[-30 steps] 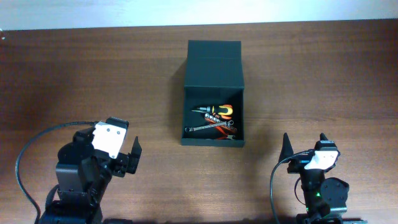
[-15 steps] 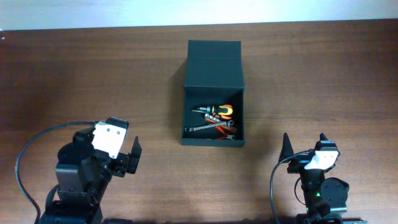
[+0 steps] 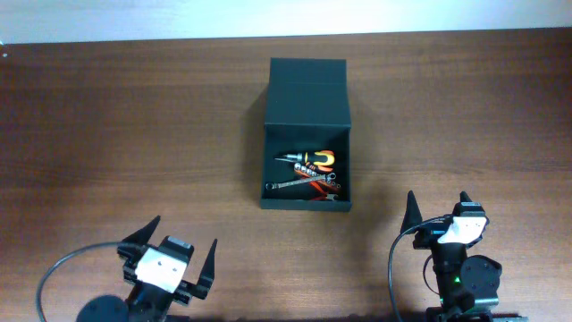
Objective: Pack container
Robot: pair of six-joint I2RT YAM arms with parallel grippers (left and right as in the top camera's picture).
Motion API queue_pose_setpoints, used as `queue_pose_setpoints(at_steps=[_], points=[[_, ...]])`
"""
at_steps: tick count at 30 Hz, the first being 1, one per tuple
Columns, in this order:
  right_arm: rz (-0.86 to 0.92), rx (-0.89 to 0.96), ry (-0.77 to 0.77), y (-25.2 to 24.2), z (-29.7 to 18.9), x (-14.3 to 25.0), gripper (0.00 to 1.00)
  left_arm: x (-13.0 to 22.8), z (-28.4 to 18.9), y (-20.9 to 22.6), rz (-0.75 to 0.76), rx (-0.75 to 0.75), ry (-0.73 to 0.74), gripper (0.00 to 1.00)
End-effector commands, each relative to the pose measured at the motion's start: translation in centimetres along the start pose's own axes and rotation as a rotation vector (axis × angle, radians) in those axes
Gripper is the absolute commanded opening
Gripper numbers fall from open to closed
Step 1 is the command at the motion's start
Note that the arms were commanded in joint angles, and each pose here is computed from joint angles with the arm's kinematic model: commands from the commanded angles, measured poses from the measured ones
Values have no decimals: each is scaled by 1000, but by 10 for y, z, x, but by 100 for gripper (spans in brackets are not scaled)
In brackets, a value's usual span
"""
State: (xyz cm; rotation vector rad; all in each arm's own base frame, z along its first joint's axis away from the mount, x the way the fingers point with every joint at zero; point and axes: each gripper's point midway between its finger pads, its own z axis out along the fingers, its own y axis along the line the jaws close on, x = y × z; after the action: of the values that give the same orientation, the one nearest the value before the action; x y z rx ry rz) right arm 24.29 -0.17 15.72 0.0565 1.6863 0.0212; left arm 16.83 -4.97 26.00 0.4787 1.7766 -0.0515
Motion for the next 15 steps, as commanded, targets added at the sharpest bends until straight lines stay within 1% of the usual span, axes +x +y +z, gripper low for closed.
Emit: queue_pose_setpoints(at_steps=[1, 4, 9, 11, 15], points=[[8, 8, -2, -1, 0, 2, 99, 4, 6, 25, 3, -166, -75, 99], [8, 8, -2, -1, 0, 2, 99, 7, 18, 41, 9, -261, -142, 99], [8, 8, -2, -1, 0, 2, 99, 24, 40, 53, 6, -337, -170, 99], [8, 8, -2, -1, 0, 2, 99, 41, 53, 56, 3, -362, -163, 99], [8, 8, -2, -1, 0, 2, 99, 76, 72, 50, -48, -342, -114, 99]])
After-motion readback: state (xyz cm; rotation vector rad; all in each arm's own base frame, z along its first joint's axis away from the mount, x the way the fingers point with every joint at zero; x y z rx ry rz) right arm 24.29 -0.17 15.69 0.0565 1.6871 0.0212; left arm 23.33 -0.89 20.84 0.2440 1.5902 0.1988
